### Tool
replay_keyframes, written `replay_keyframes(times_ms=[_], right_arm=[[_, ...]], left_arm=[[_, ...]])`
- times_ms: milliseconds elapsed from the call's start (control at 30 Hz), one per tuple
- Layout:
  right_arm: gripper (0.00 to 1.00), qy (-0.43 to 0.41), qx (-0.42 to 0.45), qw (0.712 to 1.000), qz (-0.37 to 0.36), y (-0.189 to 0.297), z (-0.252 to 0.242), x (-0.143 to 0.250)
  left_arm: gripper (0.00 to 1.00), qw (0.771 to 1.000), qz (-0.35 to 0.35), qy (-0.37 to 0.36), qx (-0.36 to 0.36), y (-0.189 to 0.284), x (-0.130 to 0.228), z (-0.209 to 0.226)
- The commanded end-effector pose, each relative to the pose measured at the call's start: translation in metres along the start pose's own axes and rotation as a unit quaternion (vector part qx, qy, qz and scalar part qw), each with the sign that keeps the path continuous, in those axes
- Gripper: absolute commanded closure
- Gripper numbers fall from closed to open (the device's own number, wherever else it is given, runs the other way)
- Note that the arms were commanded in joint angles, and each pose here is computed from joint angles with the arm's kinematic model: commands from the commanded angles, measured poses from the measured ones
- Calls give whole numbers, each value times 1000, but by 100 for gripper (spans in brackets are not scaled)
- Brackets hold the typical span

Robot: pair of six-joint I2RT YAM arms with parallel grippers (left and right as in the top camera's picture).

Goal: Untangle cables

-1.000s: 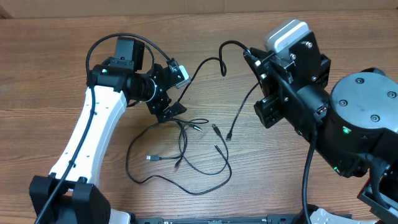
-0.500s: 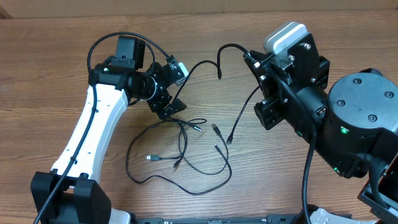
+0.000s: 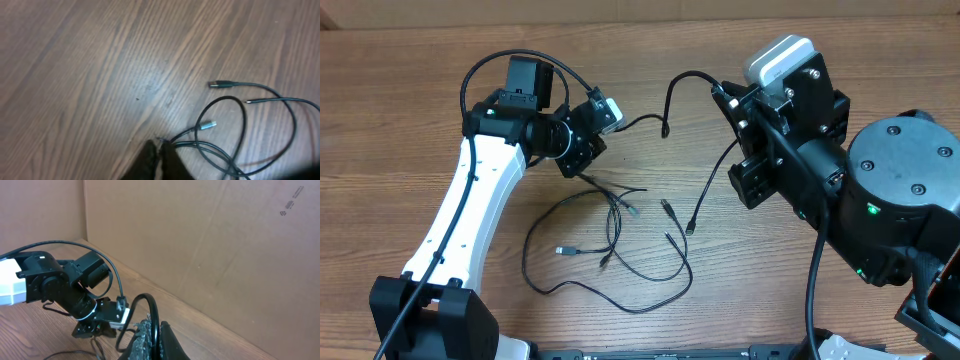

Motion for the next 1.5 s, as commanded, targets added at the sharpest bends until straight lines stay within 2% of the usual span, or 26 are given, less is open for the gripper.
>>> replay_keyframes(times_ms=[0,100,167,300,367,600,800,1100,1333,1467], right_arm=[[96,-12,9,1000,-19,12,-6,-5],[96,-12,41,999,-10,13,-11,-3],[96,-15,70,997,-1,13,-15,-1],[96,-27,138,990,21,15,-26,6],[96,-27,187,981,39,18,-33,11],[96,-14,277,957,82,24,-54,24],[96,-47,335,934,117,27,-84,38],[96,-86,295,940,151,22,-102,54],[96,-102,304,925,204,10,-114,71],[96,-123,282,922,235,-8,-124,85]], left_arm=[[96,999,25,17,-45,-2,3,10],[96,988,31,84,-124,1,2,27],[96,974,28,131,-185,6,1,40],[96,921,3,232,-314,28,-1,63],[96,891,-31,268,-366,50,-9,71],[96,874,-119,250,-400,100,-45,71],[96,849,-200,244,-423,146,-76,67],[96,799,-319,289,-419,188,-104,63],[96,779,-361,299,-415,196,-112,64],[96,754,-414,307,-408,212,-120,60]])
Point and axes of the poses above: each gripper's point midway between its finger pads, its own y axis back along the fingers, its own z axis along the line the jaws close on, x = y × z, the point moved 9 cm from there along y, back along the fingers, and after that the axes turned 3 degrees about y, right-handed, at the moved point
